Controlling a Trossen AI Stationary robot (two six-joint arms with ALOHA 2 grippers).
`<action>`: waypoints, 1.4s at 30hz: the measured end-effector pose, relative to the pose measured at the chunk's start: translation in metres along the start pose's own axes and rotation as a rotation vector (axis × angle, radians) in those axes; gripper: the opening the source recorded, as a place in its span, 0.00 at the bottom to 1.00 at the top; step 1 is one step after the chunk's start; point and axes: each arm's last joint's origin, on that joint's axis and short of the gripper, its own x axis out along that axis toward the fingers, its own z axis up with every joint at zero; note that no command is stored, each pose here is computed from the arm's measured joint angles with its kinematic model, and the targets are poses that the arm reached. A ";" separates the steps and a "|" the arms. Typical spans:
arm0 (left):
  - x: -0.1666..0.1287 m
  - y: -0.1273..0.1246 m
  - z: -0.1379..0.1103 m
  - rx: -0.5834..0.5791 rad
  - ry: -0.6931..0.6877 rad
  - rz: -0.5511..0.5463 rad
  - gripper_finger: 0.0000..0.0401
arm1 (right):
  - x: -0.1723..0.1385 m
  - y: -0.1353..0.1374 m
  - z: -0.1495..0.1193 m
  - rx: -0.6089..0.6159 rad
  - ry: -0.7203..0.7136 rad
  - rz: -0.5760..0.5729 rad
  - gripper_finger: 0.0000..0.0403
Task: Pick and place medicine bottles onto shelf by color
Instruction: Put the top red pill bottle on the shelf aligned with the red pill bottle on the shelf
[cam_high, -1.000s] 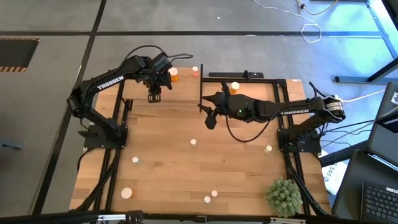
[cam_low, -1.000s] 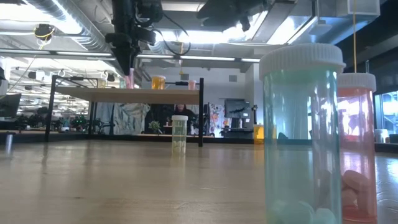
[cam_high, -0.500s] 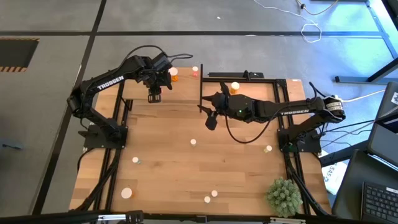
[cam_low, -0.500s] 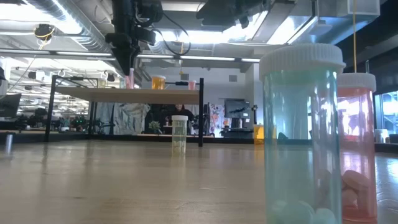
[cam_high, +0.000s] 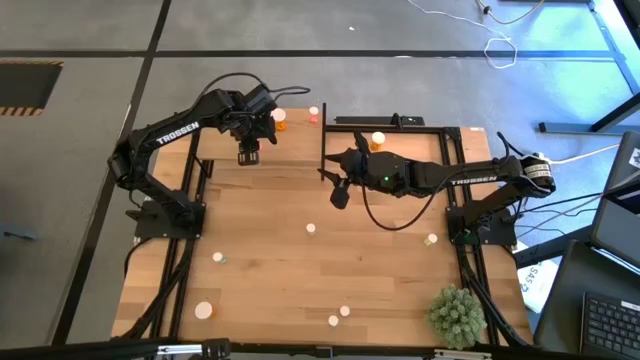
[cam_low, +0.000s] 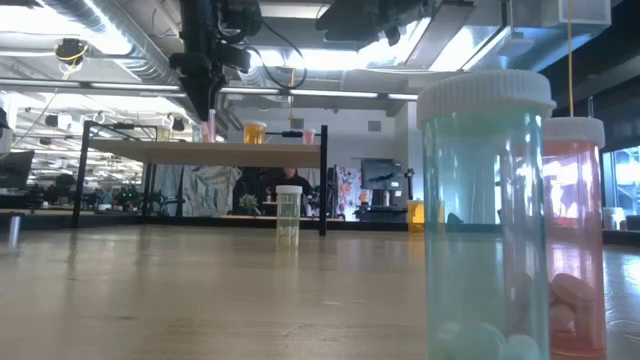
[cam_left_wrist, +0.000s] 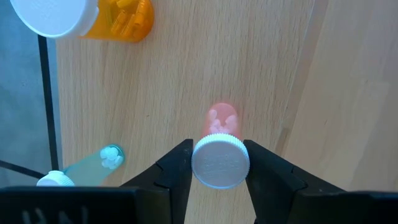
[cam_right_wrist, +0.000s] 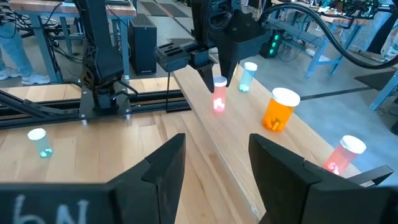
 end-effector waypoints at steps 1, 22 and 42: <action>0.000 0.000 0.000 0.000 0.000 -0.001 0.33 | 0.000 0.000 0.000 0.000 0.000 0.000 0.44; 0.000 0.000 0.002 0.046 -0.033 -0.029 0.33 | 0.000 0.000 0.000 0.002 0.000 0.000 0.44; 0.000 0.001 0.002 0.035 -0.029 0.000 0.43 | 0.000 0.000 0.000 0.002 0.000 0.000 0.44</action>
